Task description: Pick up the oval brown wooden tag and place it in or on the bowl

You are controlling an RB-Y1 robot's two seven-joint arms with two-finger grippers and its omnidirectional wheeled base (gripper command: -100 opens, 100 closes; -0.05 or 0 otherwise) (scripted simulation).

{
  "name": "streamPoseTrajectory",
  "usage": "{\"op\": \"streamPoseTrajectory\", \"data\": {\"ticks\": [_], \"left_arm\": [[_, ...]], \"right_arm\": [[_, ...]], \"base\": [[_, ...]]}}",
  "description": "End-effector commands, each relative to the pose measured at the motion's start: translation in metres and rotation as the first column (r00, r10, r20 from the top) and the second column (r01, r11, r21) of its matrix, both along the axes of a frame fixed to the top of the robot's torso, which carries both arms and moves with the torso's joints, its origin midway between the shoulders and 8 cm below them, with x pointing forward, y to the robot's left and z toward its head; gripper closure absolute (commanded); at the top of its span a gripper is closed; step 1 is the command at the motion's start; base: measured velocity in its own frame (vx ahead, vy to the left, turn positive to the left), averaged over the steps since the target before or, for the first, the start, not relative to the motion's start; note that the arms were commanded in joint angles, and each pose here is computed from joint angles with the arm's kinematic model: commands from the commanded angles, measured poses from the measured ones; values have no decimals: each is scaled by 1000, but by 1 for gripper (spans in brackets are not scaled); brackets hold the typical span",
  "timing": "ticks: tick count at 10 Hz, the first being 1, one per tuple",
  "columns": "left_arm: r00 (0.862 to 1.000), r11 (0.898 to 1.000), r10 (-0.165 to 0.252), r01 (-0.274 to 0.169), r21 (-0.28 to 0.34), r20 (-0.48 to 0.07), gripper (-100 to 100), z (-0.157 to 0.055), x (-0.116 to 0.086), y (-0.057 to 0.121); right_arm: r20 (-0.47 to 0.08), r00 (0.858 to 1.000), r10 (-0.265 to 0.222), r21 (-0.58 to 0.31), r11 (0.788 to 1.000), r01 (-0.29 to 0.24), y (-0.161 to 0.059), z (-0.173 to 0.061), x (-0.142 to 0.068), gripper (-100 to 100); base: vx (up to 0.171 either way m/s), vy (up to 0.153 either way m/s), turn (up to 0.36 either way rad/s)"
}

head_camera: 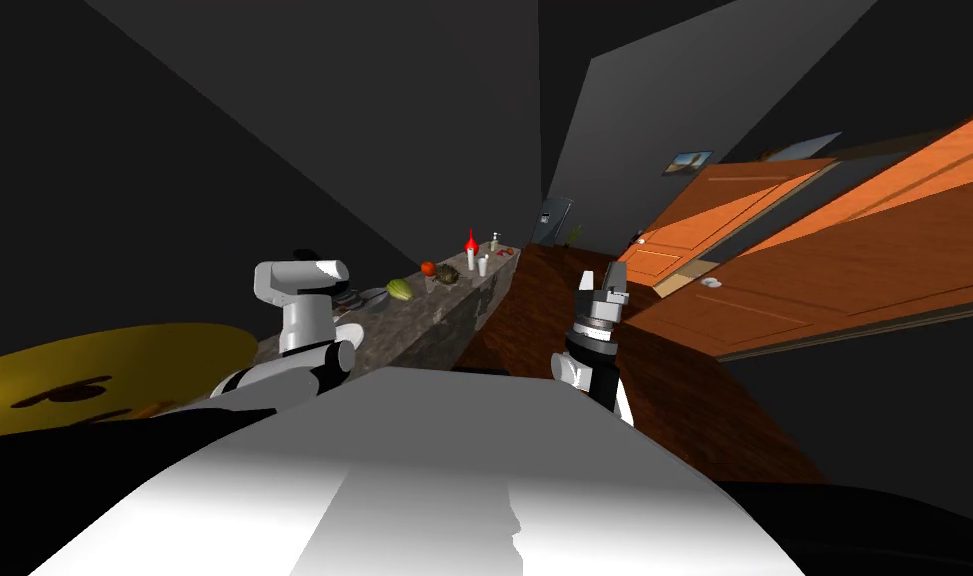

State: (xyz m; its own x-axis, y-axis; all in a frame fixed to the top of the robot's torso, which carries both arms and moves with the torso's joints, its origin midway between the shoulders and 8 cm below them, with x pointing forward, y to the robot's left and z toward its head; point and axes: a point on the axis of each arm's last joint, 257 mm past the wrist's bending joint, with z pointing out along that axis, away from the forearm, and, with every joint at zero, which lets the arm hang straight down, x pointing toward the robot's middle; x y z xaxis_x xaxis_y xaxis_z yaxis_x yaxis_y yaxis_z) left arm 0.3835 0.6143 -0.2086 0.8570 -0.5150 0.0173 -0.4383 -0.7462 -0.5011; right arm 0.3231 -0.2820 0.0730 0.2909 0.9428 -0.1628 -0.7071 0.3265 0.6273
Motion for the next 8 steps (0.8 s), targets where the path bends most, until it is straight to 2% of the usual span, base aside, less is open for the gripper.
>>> {"op": "streamPoseTrajectory", "data": {"ticks": [1, 3, 4, 6, 7, 8], "left_arm": [[1000, 1000, 24, -25, -16, -17, 100, -3, -7, 6], [995, 996, 90, -91, -25, -36, 100, 9, -18, 26], [994, 995, 96, -98, -37, -52, 100, 2, -21, 26], [983, 985, 163, -167, -47, -80, 100, 11, -35, 43], [982, 984, 166, -171, -53, -89, 100, 7, -37, 43], [975, 977, 198, -205, -57, -105, 100, 11, -44, 51]], "right_arm": [[0, 1000, 0, 0, 1000, 0, 0, 0, 0, 0], [0, 1000, 0, 0, 1000, 0, 0, 0, 0, 0], [0, 1000, 0, 0, 1000, 0, 0, 0, 0, 0], [0, 1000, 0, 0, 1000, 0, 0, 0, 0, 0], [0, 1000, 0, 0, 1000, 0, 0, 0, 0, 0], [0, 1000, 0, 0, 1000, 0, 0, 0, 0, 0]], "base": [[-59, 96, -231], [-64, 72, -336], [-50, 92, -177], [-58, 101, -284], [-58, 90, -205], [-62, 63, -179]]}}
